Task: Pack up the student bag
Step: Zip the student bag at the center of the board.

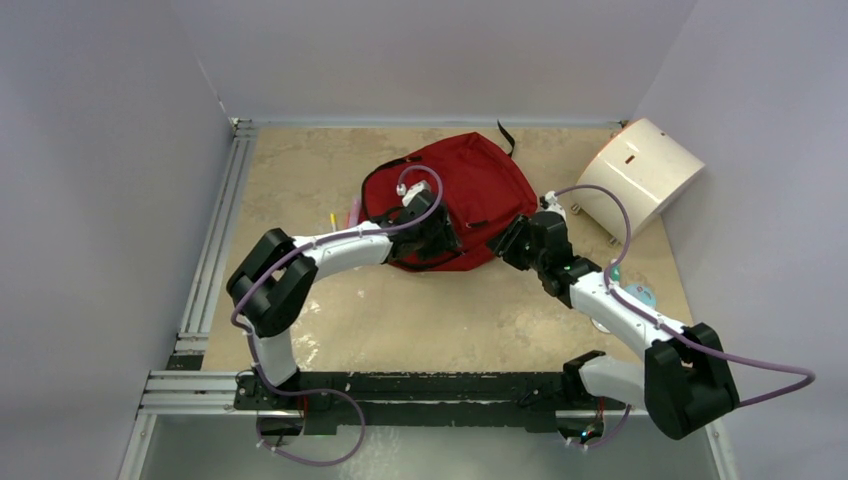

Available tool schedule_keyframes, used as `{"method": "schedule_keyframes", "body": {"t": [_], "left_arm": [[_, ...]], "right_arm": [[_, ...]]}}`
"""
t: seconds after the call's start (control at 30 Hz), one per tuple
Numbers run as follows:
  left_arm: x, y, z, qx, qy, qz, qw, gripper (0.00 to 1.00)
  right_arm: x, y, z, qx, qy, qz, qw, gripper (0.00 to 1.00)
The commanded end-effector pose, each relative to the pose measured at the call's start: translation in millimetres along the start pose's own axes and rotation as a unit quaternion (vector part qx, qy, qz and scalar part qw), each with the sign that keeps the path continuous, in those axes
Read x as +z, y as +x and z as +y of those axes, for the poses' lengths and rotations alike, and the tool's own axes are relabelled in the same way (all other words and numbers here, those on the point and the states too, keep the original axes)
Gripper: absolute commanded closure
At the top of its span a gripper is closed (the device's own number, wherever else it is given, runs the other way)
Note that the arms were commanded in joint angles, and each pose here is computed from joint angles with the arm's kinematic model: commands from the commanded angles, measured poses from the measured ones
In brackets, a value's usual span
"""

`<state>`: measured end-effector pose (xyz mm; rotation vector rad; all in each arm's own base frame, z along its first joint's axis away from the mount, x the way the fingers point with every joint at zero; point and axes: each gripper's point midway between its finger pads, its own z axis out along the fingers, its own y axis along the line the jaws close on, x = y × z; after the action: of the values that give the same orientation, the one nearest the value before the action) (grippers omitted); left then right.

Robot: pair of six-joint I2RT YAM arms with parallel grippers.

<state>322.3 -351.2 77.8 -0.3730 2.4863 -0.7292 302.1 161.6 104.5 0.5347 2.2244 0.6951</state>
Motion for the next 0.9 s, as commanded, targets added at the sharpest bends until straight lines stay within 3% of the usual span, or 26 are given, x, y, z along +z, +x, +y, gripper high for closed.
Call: {"method": "schedule_keyframes", "body": {"t": [0.0,0.3,0.6,0.87], "left_arm": [[1,-10,-20,-0.017,0.021,-0.010,1.000,0.47],[5,-8,-33,-0.017,0.045,-0.008,0.999,0.60],[13,-7,-37,-0.010,0.052,-0.006,0.999,0.64],[16,-6,-39,0.004,0.062,-0.002,0.998,0.92]], "right_arm": [[-4,-13,9,0.002,-0.015,-0.025,1.000,0.57],[-1,-9,6,-0.001,-0.013,-0.018,1.000,0.57],[-1,-9,4,-0.007,-0.009,-0.018,1.000,0.57],[-1,-7,3,-0.012,-0.009,-0.016,1.000,0.56]]}}
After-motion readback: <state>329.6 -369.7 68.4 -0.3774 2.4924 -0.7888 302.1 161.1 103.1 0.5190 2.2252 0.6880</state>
